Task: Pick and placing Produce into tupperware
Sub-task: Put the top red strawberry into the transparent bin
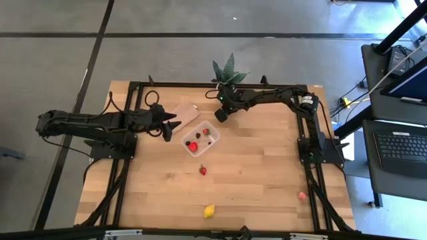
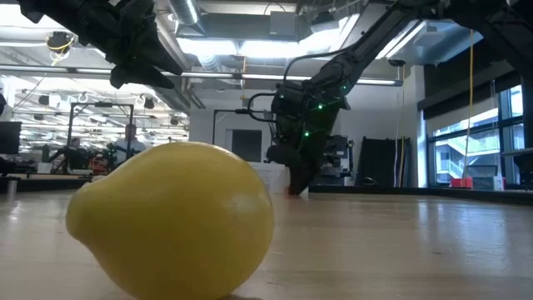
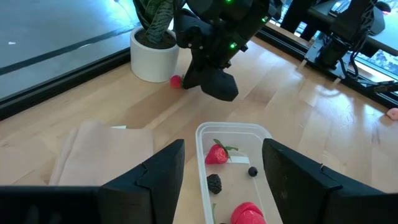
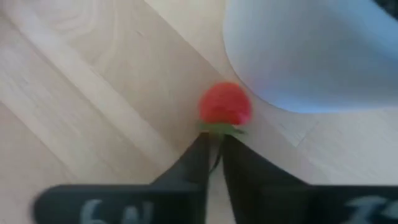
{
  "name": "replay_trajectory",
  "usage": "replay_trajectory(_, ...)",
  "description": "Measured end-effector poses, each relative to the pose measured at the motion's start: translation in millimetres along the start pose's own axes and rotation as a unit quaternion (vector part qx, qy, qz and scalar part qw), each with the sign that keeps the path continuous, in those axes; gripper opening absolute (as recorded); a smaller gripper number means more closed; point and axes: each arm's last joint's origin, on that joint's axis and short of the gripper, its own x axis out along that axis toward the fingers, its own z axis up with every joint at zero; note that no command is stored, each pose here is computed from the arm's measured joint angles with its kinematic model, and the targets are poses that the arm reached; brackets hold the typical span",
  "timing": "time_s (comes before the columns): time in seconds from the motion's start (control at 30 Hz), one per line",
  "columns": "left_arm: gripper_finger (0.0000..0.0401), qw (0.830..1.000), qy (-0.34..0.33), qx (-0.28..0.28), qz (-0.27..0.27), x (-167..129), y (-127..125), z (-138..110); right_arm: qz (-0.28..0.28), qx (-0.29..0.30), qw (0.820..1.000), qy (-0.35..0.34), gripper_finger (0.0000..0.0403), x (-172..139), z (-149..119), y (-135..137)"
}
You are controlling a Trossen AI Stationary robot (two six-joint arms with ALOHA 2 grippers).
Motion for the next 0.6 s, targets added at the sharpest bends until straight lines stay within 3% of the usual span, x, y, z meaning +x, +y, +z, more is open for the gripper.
replay_trajectory(0.1,0.0207,1.0,0.0,0.0,0.0,0.0,0.0,0.0,0.01,-0.005,1.0,0.003,0.001,-0.1,0.0,0.3)
replay_trajectory(0.4,0.0207,1.0,0.0,0.0,0.0,0.0,0.0,0.0,0.023,-0.03,0.999,-0.001,0.0005,-10.4,-0.3,6.1)
replay_trajectory(0.47,0.0207,1.0,0.0,0.0,0.0,0.0,0.1,0.0,0.037,-0.044,0.998,0.007,0.0004,-20.1,-1.8,11.1)
replay_trajectory(0.6,0.0207,1.0,0.0,0.0,0.0,0.0,0.0,0.0,0.079,-0.065,0.994,-0.041,0.0003,-59.0,14.2,25.8)
